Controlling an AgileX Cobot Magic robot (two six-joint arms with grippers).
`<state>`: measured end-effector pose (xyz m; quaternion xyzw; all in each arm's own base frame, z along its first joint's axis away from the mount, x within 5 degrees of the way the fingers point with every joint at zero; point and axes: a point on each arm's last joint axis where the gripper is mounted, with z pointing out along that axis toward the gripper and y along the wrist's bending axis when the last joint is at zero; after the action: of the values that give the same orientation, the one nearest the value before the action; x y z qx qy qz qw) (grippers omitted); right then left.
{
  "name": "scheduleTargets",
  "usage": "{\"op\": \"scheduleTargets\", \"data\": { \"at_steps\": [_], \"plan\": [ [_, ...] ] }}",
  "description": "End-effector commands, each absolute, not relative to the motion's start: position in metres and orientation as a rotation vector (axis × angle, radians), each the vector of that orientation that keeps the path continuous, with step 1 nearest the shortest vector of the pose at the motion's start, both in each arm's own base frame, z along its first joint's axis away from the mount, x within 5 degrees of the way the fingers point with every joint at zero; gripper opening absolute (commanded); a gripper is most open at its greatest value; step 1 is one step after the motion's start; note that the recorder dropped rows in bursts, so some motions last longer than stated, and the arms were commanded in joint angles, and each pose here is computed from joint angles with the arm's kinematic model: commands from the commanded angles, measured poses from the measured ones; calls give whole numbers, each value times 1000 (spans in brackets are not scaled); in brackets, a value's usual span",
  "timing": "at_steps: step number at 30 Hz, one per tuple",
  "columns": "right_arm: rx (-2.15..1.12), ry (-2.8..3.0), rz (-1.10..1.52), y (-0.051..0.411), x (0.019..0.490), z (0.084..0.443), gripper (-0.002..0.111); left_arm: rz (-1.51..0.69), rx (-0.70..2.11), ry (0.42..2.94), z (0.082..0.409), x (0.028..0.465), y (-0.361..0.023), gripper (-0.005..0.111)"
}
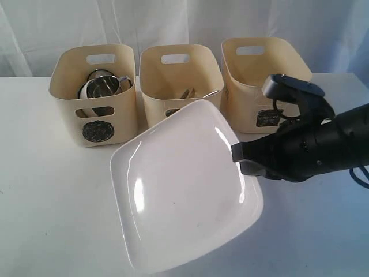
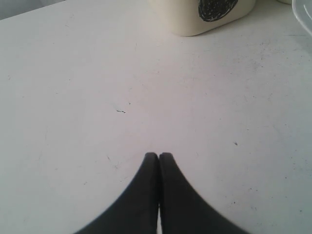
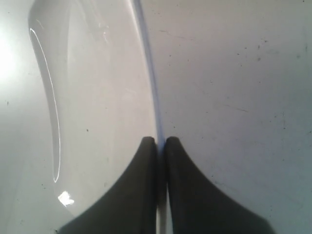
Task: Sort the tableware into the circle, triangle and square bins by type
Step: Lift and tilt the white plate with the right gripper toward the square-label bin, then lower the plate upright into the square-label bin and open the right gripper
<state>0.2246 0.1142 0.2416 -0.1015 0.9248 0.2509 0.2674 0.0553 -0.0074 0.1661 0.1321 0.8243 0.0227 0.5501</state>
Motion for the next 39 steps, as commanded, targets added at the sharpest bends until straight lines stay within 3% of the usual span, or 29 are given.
{"op": "scheduleTargets", "data": {
  "at_steps": [1,17,39],
  "plan": [
    [-258,2437,698,113,220,255,0,52,308,1957,164,55,-7,0],
    [-244,2309,697,105,216,285,0,52,307,1955,165,55,-7,0],
    [-137,2110,468,48,272,362,0,52,308,1957,164,55,-7,0]
  ]
}}
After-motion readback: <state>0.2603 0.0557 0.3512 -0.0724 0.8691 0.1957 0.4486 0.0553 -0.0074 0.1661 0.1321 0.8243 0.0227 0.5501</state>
